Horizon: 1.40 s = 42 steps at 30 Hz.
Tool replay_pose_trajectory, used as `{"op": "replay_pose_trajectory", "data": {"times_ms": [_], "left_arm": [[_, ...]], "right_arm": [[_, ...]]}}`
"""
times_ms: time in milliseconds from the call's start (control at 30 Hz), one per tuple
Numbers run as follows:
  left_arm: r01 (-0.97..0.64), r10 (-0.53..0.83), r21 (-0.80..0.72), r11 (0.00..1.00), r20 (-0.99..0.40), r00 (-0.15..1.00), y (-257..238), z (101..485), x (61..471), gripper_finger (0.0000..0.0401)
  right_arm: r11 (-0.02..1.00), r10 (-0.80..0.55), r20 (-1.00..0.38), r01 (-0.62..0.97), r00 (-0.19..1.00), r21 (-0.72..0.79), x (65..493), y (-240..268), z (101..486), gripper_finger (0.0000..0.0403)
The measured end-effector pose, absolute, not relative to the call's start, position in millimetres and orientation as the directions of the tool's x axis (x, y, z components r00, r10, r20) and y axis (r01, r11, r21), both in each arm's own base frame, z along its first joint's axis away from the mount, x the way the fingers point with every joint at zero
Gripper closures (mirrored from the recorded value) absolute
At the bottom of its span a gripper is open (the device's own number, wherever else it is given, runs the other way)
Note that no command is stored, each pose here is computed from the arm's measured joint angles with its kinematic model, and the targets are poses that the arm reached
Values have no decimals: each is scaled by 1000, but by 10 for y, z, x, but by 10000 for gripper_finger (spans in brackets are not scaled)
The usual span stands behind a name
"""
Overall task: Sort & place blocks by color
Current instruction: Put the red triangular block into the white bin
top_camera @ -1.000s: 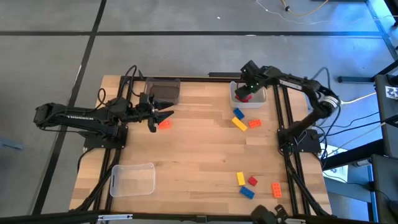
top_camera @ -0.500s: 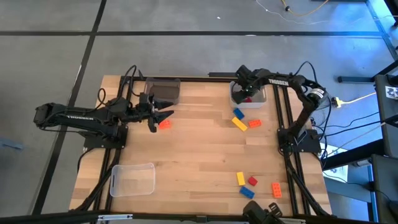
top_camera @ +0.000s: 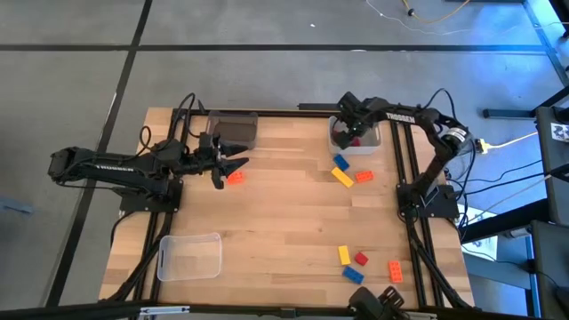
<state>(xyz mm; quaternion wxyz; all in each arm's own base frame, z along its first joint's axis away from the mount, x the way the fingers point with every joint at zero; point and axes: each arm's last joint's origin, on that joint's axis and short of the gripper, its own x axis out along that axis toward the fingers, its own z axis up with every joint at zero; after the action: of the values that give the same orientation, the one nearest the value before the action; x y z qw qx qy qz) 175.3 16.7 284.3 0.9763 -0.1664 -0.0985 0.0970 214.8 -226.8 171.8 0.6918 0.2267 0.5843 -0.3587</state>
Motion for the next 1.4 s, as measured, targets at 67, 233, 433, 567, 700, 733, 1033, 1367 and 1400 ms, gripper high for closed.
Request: {"op": "replay_pose_trajectory", "data": {"times_ms": [67,233,433,567,700,733,1033,1367,1400], "left_arm": [[-157,222,-344,926,160,962,167,2843,1753,195],[-156,222,-346,925,160,962,167,2843,1753,195],[-153,220,-351,924,160,962,166,2843,1753,195],[-149,214,-351,925,157,964,164,2840,1754,195],[-131,200,-364,922,157,967,160,2840,1755,195],[-129,199,-370,920,157,967,160,2840,1755,195],[-132,200,-370,920,151,968,160,2834,1756,195],[-133,200,-364,922,150,968,160,2833,1756,195],[-133,200,-364,922,150,968,160,2833,1756,195]], "right_arm": [[650,-261,-961,752,86,-110,2141,-2262,1835,115],[654,-327,-922,753,207,-63,2057,-2158,2238,120],[712,-261,-782,660,566,241,1958,-1698,2660,128],[779,-164,-577,464,800,421,1971,-1227,2757,128],[828,-38,-302,200,952,524,1983,-752,2814,128],[839,-7,-232,133,973,528,1982,-655,2840,128],[937,59,-46,-40,997,346,1966,-226,2942,128],[956,70,-41,-56,997,287,1969,-202,2955,128],[956,70,-41,-56,997,287,1969,-202,2955,128]]}}
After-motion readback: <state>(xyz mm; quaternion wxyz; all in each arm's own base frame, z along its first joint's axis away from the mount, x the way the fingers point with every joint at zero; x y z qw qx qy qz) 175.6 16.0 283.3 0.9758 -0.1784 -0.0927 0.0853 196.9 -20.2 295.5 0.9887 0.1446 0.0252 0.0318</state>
